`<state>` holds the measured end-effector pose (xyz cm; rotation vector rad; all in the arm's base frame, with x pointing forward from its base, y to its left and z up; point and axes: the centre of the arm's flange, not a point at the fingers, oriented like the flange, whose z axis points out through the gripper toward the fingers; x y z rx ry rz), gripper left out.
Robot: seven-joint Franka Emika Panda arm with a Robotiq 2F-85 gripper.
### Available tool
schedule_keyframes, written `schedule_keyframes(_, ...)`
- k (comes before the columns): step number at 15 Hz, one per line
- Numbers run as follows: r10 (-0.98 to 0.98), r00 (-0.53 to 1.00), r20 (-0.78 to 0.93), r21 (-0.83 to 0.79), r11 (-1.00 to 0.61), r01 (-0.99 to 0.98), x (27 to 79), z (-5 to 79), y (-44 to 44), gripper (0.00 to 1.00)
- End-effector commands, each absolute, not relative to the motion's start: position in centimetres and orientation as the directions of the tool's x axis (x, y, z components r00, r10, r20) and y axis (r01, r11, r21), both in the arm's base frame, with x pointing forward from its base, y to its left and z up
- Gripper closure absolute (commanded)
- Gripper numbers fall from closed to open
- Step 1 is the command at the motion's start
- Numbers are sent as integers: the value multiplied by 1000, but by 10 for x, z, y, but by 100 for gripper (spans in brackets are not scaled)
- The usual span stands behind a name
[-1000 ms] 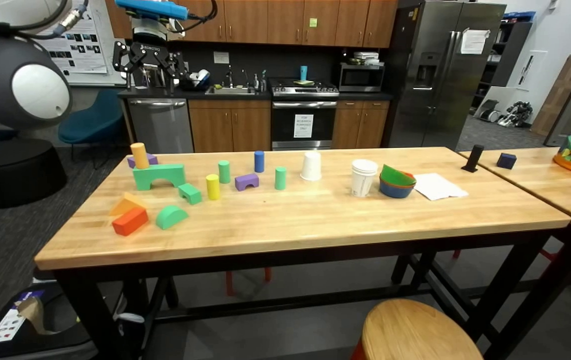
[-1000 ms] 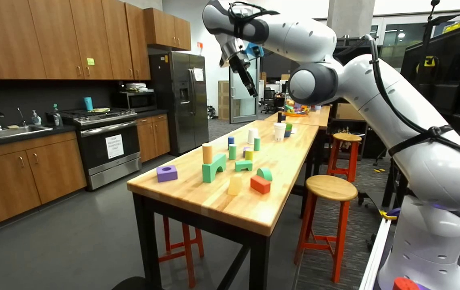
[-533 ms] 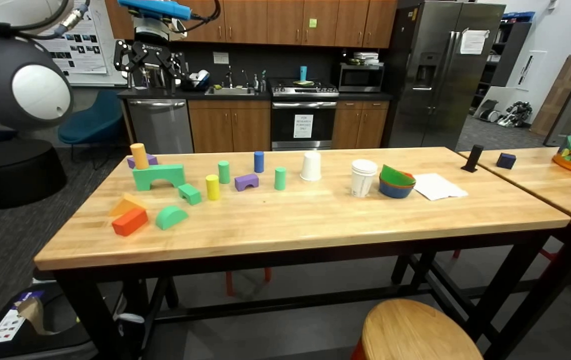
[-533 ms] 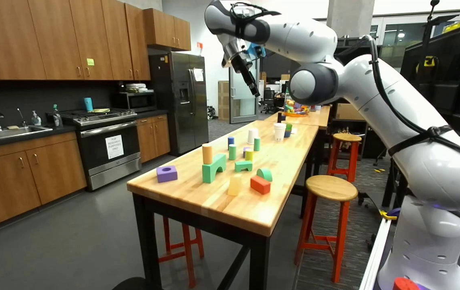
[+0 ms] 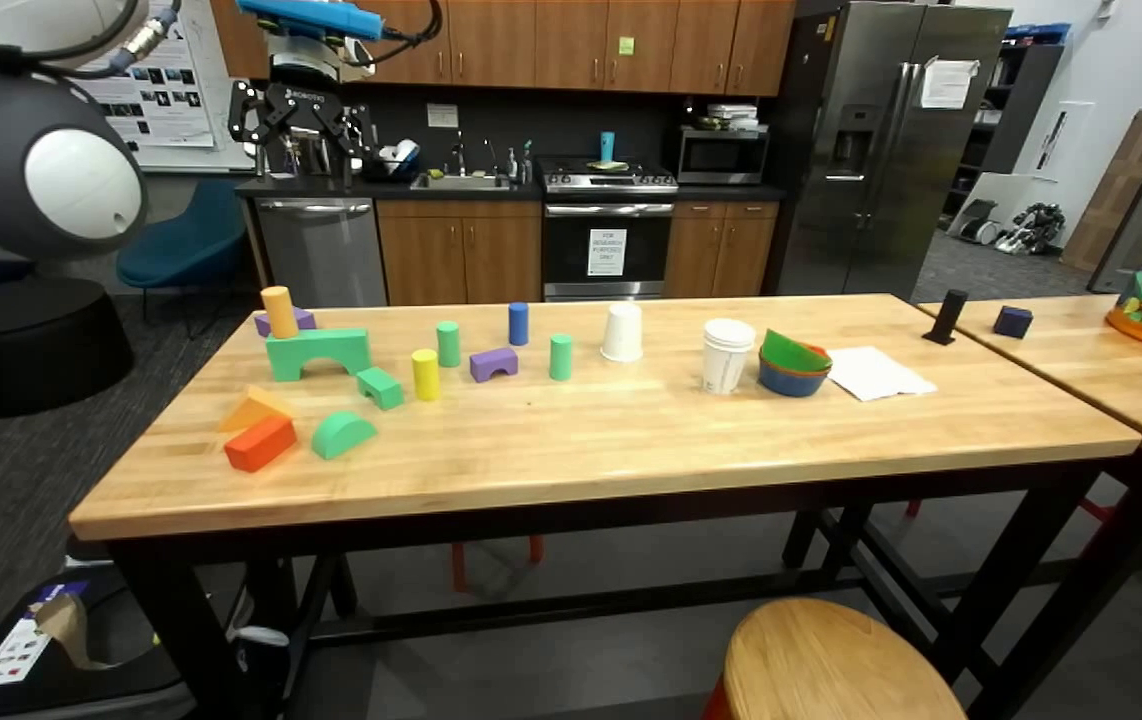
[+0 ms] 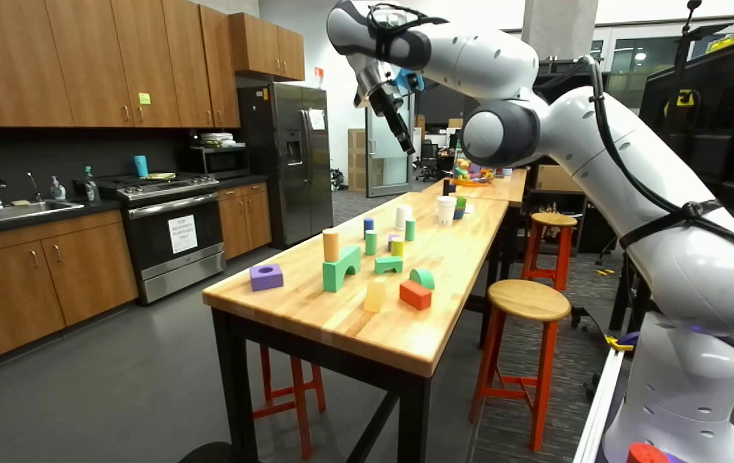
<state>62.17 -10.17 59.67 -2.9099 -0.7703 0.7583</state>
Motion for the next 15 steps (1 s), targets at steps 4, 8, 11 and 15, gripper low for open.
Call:
schedule_keyframes(4, 458, 782, -423, -156, -887, 435, 629, 597, -91, 0)
schedule_keyframes(8, 451, 842, -295, -168, -892, 419, 642, 597, -64, 0)
schedule_keyframes(11, 402, 898, -175, -196, -909, 369, 654, 601, -50, 0)
schedule_keyframes(15, 232, 971, -62, -205, -955, 215, 666, 608, -51, 0)
